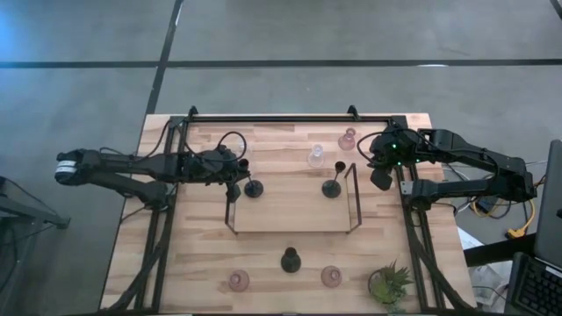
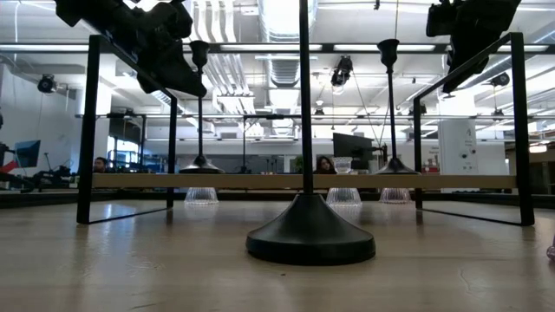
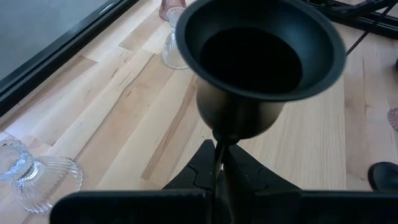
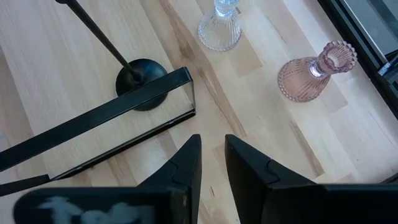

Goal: Pick & Place candle stick holders
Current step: Put the left black candle holder on the shelf

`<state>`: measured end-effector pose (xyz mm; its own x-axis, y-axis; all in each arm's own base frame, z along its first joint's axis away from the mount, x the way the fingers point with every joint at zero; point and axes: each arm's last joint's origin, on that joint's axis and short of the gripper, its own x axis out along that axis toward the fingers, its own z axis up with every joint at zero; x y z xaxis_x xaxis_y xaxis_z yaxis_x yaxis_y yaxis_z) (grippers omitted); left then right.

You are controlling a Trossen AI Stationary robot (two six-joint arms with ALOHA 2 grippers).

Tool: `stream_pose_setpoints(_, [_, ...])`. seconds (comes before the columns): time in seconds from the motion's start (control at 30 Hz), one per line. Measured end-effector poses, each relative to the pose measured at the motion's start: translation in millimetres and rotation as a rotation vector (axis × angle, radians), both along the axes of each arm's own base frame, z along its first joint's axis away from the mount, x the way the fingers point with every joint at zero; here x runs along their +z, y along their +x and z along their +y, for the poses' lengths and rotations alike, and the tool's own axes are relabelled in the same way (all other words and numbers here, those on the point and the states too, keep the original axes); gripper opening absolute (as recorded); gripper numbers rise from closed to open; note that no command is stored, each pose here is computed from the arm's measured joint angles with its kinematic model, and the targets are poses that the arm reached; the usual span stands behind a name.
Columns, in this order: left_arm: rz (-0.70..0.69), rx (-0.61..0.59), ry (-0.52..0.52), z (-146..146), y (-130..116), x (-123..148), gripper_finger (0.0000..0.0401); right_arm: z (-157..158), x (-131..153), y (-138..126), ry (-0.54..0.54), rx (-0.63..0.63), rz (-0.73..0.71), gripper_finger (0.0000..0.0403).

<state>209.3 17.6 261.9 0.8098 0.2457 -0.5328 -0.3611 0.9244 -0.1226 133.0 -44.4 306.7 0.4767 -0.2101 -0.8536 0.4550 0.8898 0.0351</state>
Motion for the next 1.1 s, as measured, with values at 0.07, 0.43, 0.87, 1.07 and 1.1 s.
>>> stream_pose_setpoints(0.07, [-0.001,0.000,0.000,0.0,-0.2,0.2,0.0015,0.0,0.0,0.0,0.000,0.001,0.000,0.0069])
stream_pose_setpoints(0.43, [-0.001,-0.006,0.007,0.0,-0.1,0.8,0.0015,0.0,0.0,0.0,0.000,0.000,0.000,0.0088])
stream_pose_setpoints(0.87, [0.003,-0.007,0.008,-0.1,-1.7,1.6,0.0015,0.0,0.0,0.0,0.000,0.000,0.000,0.0076])
stream_pose_setpoints(1.07, [0.004,-0.006,0.009,0.0,-1.7,1.5,0.0025,0.0,0.1,0.0,0.000,0.001,0.000,0.0067])
stream_pose_setpoints(1.1, [0.003,-0.006,0.009,0.0,-1.7,1.6,0.0034,0.0,0.0,0.0,0.000,0.001,0.000,0.0066])
